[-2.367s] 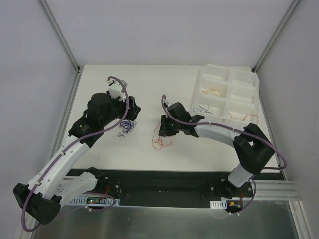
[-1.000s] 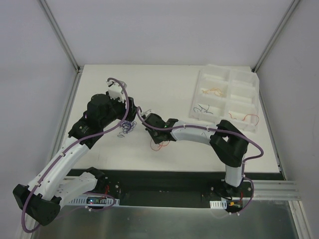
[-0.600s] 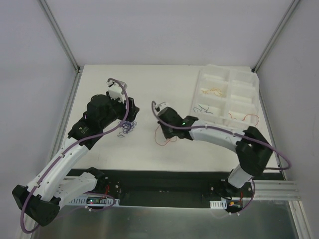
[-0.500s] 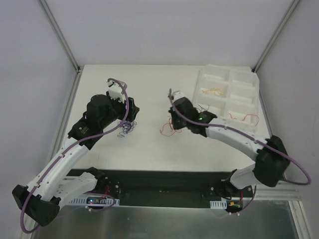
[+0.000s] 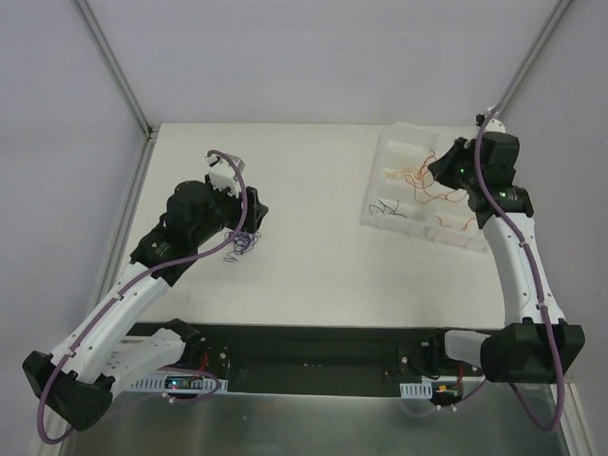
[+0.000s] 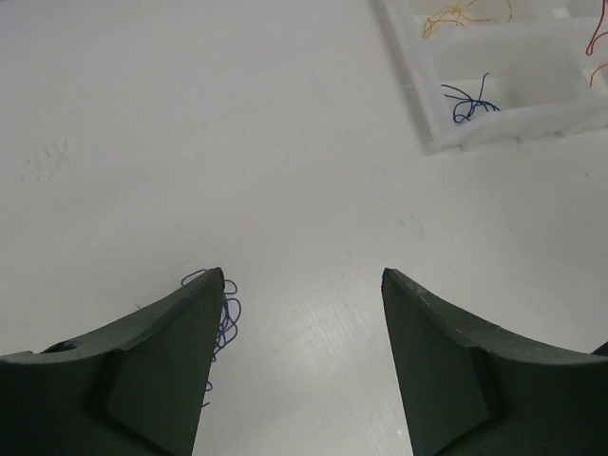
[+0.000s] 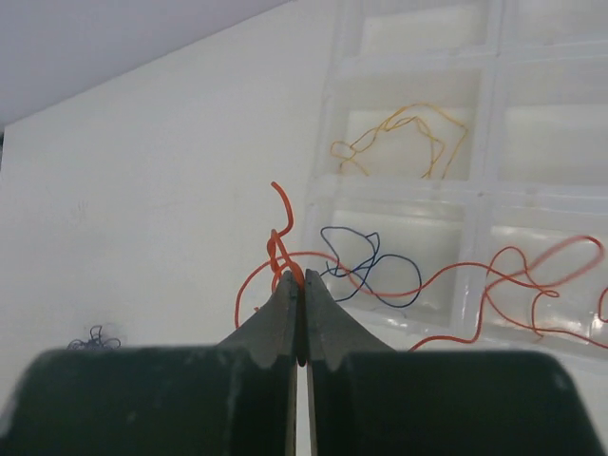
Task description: Untangle the cables
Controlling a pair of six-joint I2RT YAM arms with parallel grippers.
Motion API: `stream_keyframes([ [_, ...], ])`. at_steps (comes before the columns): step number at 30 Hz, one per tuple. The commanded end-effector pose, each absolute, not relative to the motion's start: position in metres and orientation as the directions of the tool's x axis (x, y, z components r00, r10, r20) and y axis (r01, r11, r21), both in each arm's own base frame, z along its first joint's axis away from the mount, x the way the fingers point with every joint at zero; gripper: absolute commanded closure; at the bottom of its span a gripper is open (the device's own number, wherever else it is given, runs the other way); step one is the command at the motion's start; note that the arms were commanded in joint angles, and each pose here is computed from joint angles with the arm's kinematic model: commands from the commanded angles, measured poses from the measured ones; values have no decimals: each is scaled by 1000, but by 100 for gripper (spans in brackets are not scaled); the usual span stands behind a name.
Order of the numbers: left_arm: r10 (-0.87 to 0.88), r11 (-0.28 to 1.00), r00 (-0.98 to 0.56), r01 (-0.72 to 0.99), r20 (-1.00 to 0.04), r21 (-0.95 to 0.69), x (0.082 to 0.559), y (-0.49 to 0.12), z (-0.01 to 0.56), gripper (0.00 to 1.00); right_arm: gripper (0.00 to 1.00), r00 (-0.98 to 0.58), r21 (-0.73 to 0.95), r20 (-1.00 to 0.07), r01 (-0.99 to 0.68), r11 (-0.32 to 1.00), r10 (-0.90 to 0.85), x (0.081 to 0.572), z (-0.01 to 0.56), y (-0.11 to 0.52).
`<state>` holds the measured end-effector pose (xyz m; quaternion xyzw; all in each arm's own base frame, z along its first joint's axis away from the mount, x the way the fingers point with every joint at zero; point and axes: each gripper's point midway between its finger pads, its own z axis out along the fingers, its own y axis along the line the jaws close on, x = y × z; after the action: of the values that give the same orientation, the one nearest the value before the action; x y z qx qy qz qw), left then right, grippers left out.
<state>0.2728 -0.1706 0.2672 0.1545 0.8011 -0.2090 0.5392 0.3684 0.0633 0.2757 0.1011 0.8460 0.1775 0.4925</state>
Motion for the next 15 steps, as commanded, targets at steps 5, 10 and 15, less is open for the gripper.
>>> stream_keyframes([
  [5,25,836,-321,526,-947,-156,267,-183,282,33,100,-394,443,-809,77,893,435,407,325,2],
  [10,40,840,-301,527,-953,-131,265,-182,285,32,100,-394,466,-790,114,878,470,421,331,-15],
  [15,53,838,-299,533,-953,-120,264,-185,284,32,100,-398,473,-783,120,873,479,407,331,-13],
])
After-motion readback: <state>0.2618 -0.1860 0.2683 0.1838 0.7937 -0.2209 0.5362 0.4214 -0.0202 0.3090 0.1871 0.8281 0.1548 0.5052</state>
